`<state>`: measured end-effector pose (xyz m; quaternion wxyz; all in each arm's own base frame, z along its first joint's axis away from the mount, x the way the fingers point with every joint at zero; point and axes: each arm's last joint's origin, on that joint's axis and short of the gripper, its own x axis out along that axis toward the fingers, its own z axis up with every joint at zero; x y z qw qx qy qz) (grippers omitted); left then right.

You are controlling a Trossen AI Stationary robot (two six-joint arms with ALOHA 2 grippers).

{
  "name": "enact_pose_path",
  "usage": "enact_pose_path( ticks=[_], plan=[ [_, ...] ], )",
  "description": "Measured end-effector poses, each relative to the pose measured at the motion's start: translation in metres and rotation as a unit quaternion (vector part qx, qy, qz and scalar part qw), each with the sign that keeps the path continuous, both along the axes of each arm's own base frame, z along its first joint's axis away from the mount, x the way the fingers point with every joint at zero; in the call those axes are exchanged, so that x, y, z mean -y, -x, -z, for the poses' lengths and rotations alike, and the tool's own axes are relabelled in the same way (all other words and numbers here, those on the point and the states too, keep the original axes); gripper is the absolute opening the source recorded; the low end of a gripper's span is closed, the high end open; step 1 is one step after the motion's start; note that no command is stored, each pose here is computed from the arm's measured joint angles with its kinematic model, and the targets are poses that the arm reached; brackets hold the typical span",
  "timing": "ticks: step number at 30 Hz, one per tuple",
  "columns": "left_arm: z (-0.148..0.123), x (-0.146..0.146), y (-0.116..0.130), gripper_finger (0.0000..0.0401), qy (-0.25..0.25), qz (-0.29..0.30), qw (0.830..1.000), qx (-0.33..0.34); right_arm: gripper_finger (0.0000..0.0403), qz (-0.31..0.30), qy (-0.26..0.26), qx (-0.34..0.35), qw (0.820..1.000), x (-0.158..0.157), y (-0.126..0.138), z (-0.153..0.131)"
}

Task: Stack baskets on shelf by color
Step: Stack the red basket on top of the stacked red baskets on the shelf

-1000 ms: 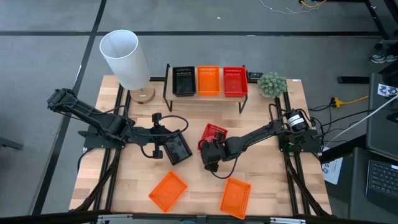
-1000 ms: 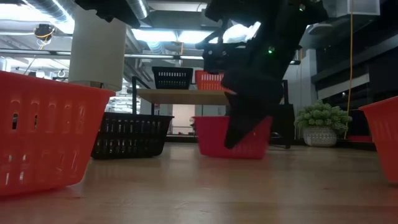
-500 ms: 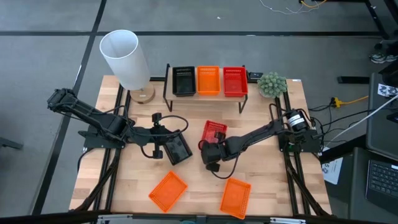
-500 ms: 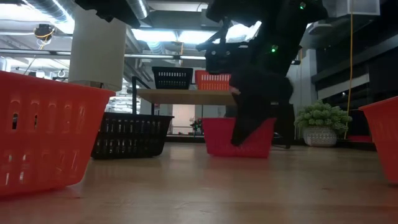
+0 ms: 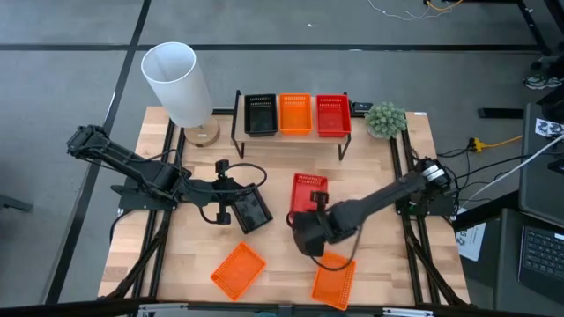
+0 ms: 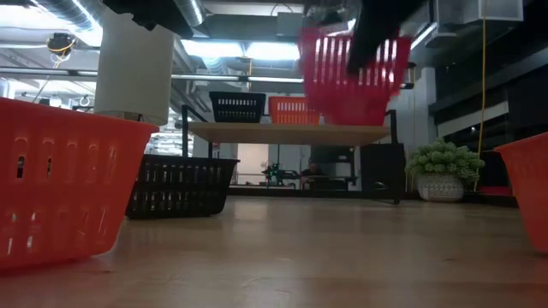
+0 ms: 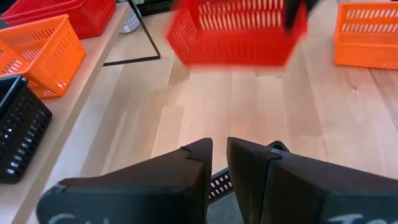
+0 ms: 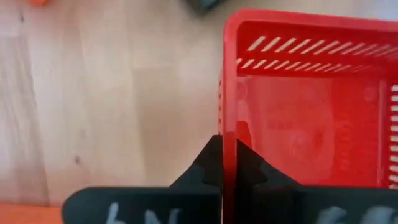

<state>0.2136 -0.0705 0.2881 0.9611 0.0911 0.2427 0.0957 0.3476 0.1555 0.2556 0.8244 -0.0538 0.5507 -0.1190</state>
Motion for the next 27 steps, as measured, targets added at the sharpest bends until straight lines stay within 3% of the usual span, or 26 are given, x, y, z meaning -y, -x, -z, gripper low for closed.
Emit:
enact_pose_path(
  ticks=[3, 6, 8, 13, 16, 19, 23, 27],
  plan=[
    [0.000, 0.000, 0.000, 0.0041, 0.000, 0.000, 1.000, 0.002, 0.0001, 0.017, 0.091, 0.027, 0.995, -0.009, 0.013, -0.028],
    [0.000, 0.000, 0.000, 0.0041, 0.001, 0.000, 1.000, 0.002, 0.0001, 0.039, 0.196, 0.031, 0.979, -0.008, 0.029, -0.049],
    [0.000, 0.000, 0.000, 0.0041, 0.001, 0.000, 1.000, 0.002, 0.0000, 0.058, 0.237, 0.022, 0.970, 0.000, 0.037, -0.059],
    [-0.001, 0.000, 0.000, 0.0041, 0.001, 0.000, 1.000, 0.004, 0.0000, 0.023, 0.237, 0.024, 0.971, 0.033, 0.045, -0.089],
    [-0.001, 0.000, -0.001, 0.0041, 0.002, 0.000, 1.000, 0.006, 0.0000, 0.048, 0.248, 0.012, 0.967, 0.067, 0.057, -0.108],
    [-0.001, 0.000, 0.000, 0.0041, 0.002, 0.000, 1.000, 0.005, 0.0000, 0.029, 0.241, 0.006, 0.970, 0.101, 0.074, -0.134],
    [-0.001, 0.000, 0.000, 0.0041, -0.008, 0.004, 1.000, 0.002, 0.0000, -0.004, 0.208, -0.020, 0.978, 0.140, 0.090, -0.152],
    [-0.001, 0.000, 0.000, 0.0041, -0.013, 0.003, 1.000, 0.002, 0.0000, 0.008, 0.154, -0.029, 0.988, 0.180, 0.103, -0.161]
  ],
)
